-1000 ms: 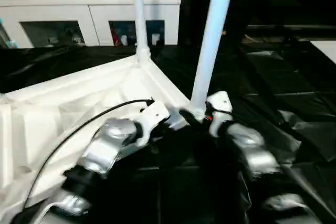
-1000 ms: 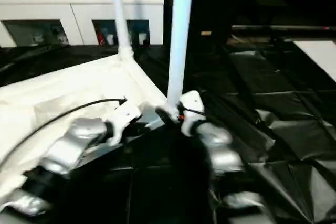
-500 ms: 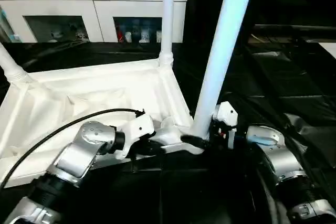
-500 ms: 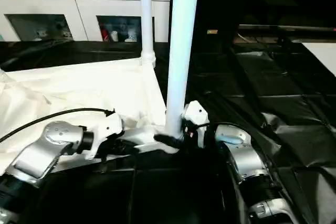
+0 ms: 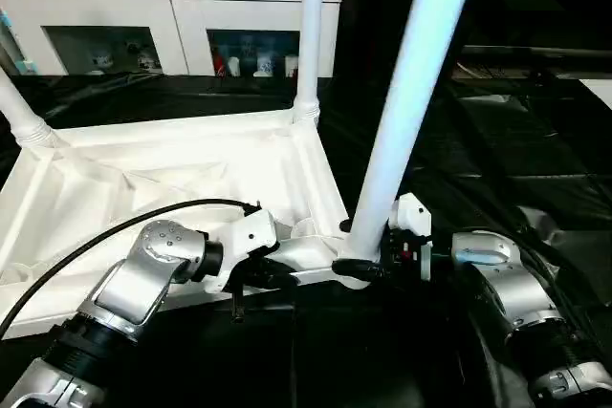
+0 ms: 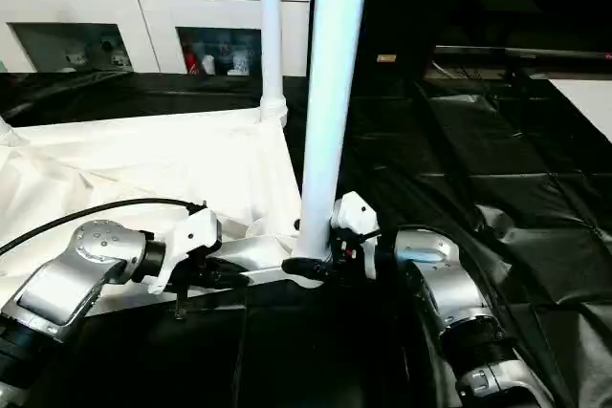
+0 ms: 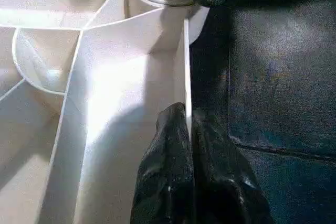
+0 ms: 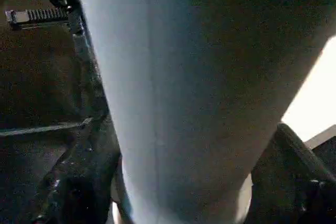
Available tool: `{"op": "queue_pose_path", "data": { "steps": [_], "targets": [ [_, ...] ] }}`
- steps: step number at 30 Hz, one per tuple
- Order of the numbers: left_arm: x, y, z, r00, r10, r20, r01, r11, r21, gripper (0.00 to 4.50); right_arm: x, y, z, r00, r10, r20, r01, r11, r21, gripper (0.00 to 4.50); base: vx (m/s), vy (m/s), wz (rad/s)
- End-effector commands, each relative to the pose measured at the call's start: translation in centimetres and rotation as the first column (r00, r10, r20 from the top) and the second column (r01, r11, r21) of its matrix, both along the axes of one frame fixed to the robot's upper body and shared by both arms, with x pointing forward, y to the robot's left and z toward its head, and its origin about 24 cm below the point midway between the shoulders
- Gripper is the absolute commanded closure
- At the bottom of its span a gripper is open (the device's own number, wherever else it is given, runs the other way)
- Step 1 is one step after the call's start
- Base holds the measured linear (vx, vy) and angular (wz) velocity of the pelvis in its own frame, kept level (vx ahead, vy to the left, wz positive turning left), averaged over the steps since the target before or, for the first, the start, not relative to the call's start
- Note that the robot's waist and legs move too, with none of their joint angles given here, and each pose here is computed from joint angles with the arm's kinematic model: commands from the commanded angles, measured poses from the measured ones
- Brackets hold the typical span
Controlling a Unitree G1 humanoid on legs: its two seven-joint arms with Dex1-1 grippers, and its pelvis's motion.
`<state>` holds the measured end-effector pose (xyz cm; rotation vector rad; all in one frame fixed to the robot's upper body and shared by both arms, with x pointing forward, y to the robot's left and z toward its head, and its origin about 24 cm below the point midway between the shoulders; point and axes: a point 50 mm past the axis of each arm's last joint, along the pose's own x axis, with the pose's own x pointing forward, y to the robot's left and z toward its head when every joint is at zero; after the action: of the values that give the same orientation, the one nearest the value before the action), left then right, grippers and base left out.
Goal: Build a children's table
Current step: Rotate leg to tighten
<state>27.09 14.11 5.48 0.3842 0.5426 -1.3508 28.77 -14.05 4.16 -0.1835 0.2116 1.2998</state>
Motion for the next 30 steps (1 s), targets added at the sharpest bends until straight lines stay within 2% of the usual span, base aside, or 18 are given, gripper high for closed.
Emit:
{"op": "queue_pose_path", "data": {
  "steps": [1,4,15,17,19,21,23,25,27,30],
  "targets": [
    [-0.6,-0.5,0.0,0.997,-0.073,-0.036,0.072,0.997,-0.011,4.50,0.3,-0.6,0.2,1.000,-0.022,-0.005,0.022,0.999,-0.027,1.53,0.000,0.000,0.00],
    [-0.6,-0.5,0.0,0.997,-0.073,-0.037,0.073,0.997,-0.011,4.50,0.3,-0.6,0.1,1.000,-0.023,-0.010,0.022,0.999,-0.025,1.75,0.000,0.000,0.00],
    [-0.6,-0.5,0.0,0.997,-0.065,-0.039,0.064,0.998,-0.012,4.50,0.1,-0.4,-0.3,0.998,-0.050,-0.028,0.050,0.999,-0.009,1.83,0.000,0.000,0.00],
    [-0.4,-0.5,-0.1,0.998,-0.050,-0.029,0.050,0.999,-0.012,4.50,0.3,-0.3,-0.4,0.997,-0.077,-0.023,0.077,0.997,-0.001,1.83,0.000,0.000,0.00],
    [0.6,-1.0,-0.3,0.998,0.049,0.026,-0.049,0.999,-0.024,4.50,1.2,-0.1,-0.6,0.979,-0.203,-0.019,0.203,0.979,0.022,1.83,0.000,0.000,0.00],
    [1.1,-1.3,-0.4,0.995,0.095,0.040,-0.094,0.995,-0.033,4.50,1.5,0.1,-0.7,0.967,-0.254,-0.022,0.255,0.966,0.032,1.83,0.000,0.000,0.00],
    [1.7,-1.9,-0.7,0.985,0.163,0.050,-0.161,0.986,-0.050,4.50,2.0,0.6,-1.1,0.934,-0.354,-0.050,0.356,0.934,0.042,1.83,0.000,0.000,0.00],
    [2.4,-3.3,-1.4,0.963,0.266,0.047,-0.264,0.963,-0.044,4.50,2.5,2.1,-2.0,0.872,-0.482,-0.087,0.487,0.872,0.053,1.83,0.000,0.000,0.00],
    [2.8,-3.9,-1.7,0.945,0.324,0.045,-0.322,0.946,-0.039,4.50,2.7,2.9,-2.4,0.839,-0.533,-0.107,0.540,0.840,0.050,1.83,0.000,0.000,0.00],
    [3.7,-5.2,-2.0,0.895,0.444,0.043,-0.444,0.896,-0.029,4.50,3.2,4.2,-3.2,0.732,-0.670,-0.126,0.676,0.737,0.011,1.83,0.000,0.000,0.00]
  ]
}}
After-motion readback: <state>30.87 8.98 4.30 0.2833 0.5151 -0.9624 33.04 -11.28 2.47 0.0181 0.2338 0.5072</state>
